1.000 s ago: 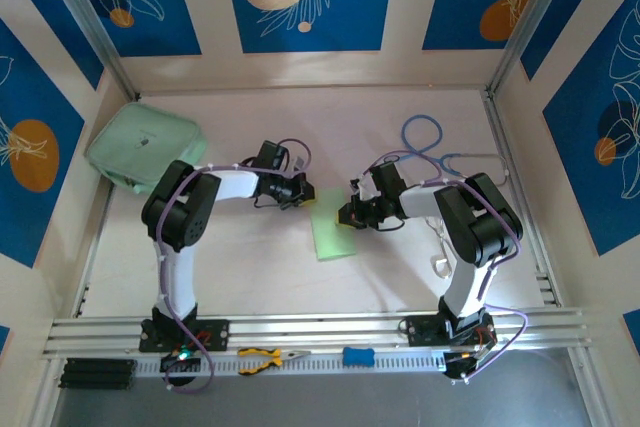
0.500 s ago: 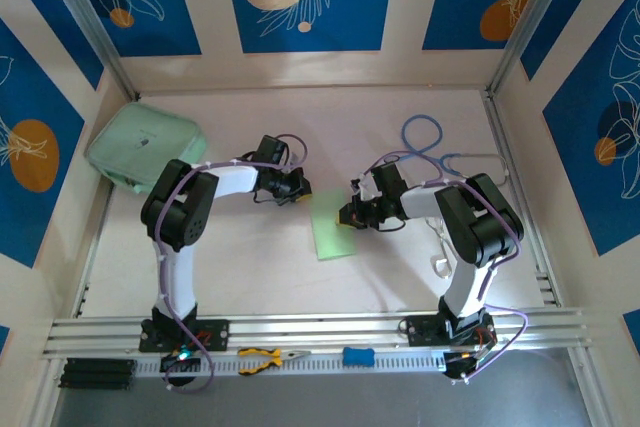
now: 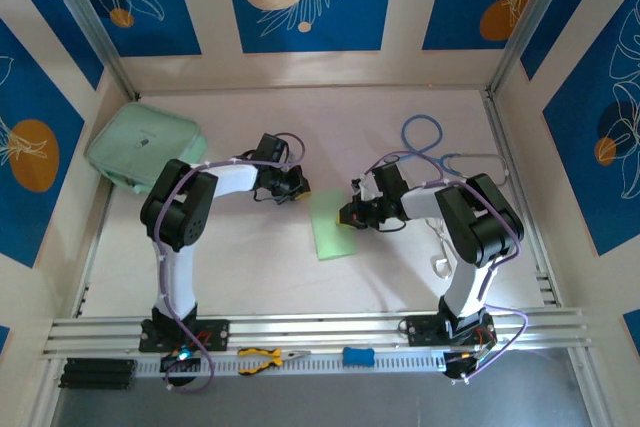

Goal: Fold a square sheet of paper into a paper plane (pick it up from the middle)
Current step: First fold the square sheet of paper in half at the center of the table.

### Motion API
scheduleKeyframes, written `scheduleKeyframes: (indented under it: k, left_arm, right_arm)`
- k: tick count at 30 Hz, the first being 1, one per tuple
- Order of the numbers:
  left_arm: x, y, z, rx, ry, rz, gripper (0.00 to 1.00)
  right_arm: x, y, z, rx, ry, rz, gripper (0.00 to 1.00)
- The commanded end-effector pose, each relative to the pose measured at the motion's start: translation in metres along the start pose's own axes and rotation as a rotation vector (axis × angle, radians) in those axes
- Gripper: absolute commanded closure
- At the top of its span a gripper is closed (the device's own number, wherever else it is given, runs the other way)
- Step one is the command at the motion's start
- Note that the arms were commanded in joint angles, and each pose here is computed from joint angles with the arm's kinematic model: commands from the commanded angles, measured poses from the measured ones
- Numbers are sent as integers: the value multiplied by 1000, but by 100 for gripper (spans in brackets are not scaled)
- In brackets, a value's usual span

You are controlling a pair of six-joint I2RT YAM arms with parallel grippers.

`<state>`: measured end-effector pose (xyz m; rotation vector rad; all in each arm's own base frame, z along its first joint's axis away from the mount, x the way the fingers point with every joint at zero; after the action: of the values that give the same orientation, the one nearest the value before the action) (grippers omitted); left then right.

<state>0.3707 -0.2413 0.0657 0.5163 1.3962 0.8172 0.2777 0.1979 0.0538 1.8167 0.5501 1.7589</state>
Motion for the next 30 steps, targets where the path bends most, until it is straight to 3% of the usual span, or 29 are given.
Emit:
scheduleKeyframes:
  k: [1, 12, 19, 22, 25, 28, 30]
  left_arm:
    - [32, 16, 27, -129, 70, 154, 94]
    - [5, 37, 32, -163, 9, 63, 89]
    - [-24, 57, 15, -168, -81, -36, 88]
    - [-38, 60, -3, -150, -152, -79, 88]
    - [-49, 59, -22, -123, -227, -118, 87]
    - [-55, 52, -38, -83, -287, -135, 86]
    - [-56, 46, -44, -71, -304, -138, 86]
  right_arm:
    - [-29, 0, -24, 74, -94, -94, 100]
    - [-23, -1, -27, 90, -78, -43, 100]
    - [-3, 1, -31, 90, -71, 18, 100]
    - [22, 11, -28, 66, -37, 82, 91]
    - [46, 33, -24, 31, -5, 146, 73]
    - [51, 58, -24, -43, -13, 110, 62]
    - [42, 71, -26, -95, -72, 53, 61]
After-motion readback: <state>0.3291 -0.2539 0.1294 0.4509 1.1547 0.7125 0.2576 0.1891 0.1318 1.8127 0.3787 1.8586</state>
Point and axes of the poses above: each hand's point on the last joint's axis, 136 mm out from that joint toward the fingers, its own y axis back along the fingers, its own x axis along the line the jaws close on, z = x × y, the point moved 6 cm from there along y, back along the fingers, and after that the axes turned 8 degrees about -y, right-handed, at the moved point
